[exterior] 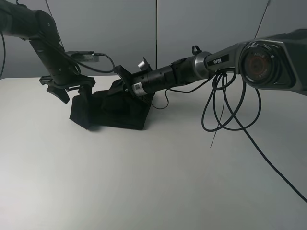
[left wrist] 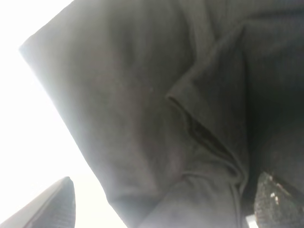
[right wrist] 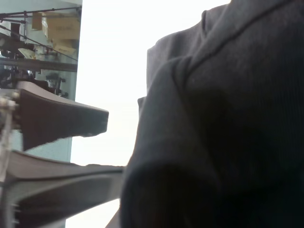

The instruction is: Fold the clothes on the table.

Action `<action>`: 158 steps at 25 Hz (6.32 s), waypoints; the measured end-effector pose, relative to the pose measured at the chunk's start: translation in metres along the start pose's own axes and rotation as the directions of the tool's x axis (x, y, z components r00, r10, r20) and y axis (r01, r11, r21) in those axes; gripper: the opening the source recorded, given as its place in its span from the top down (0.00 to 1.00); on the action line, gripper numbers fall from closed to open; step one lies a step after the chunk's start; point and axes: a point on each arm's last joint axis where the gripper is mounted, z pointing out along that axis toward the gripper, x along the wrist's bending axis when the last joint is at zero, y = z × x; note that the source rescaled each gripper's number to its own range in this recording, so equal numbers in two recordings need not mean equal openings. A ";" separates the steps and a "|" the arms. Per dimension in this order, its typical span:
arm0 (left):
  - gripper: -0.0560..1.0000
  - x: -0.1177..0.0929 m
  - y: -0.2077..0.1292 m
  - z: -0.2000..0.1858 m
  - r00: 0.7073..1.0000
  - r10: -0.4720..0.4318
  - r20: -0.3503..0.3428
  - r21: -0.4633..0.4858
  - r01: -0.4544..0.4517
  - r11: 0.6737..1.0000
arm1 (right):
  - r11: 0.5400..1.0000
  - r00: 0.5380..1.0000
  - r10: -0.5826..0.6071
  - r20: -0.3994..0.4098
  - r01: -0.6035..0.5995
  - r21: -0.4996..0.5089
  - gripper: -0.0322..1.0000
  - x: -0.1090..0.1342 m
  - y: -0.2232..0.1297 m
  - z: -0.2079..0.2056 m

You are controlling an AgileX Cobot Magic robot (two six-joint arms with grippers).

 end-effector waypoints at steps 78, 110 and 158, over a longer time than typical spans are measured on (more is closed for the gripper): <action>0.01 0.041 -0.157 -0.203 0.995 -0.057 -0.083 -0.377 0.022 0.926 | 0.783 0.389 -0.572 0.722 0.521 0.340 0.00 0.155 -0.123 -0.285; 0.01 -0.025 -0.437 -0.213 0.987 -0.123 -0.105 -0.854 -0.026 0.520 | 0.735 0.455 -0.499 0.737 0.674 0.081 0.00 0.116 -0.355 -0.379; 0.01 -0.016 -0.426 -0.181 0.981 -0.186 -0.059 -0.826 0.056 0.561 | 0.609 0.490 -0.082 0.868 0.714 -0.345 0.00 0.115 -0.380 -0.388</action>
